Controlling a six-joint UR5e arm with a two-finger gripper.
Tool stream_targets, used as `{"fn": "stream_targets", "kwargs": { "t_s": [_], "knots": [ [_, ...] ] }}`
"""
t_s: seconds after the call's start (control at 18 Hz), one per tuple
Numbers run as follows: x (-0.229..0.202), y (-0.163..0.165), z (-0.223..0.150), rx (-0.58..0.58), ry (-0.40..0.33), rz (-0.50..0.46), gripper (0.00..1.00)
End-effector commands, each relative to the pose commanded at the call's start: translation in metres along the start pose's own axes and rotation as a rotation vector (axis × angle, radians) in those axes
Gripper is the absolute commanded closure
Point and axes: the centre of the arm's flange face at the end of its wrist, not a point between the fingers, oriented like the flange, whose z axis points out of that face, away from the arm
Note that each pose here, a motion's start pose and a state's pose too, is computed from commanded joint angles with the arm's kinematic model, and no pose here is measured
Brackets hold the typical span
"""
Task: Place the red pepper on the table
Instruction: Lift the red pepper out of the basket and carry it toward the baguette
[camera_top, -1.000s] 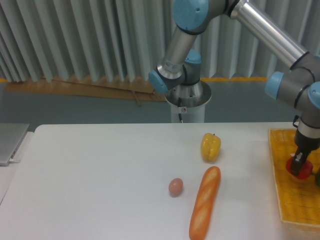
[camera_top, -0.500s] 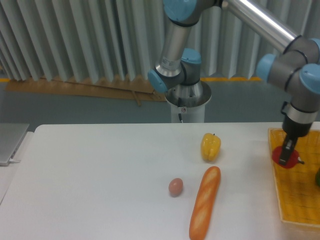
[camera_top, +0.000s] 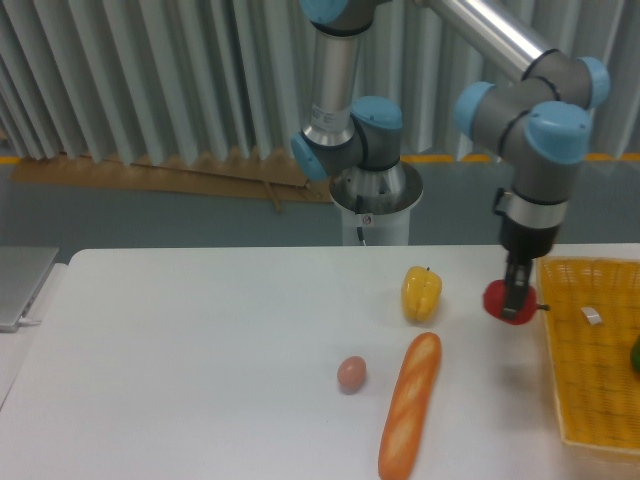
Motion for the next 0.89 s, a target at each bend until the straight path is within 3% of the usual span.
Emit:
{"fn": "stream_targets", "kwargs": {
  "t_s": [0.33,0.67,0.89],
  "knots": [
    [-0.018,-0.060,-0.001,-0.016,0.002,-0.136,0.58],
    [-0.037,-0.118,0.015,-0.016,0.019,-0.344,0.58],
    [-0.051,-0.166,0.029,-0.190,0.006,-0.378,0.58]
  ]
}}
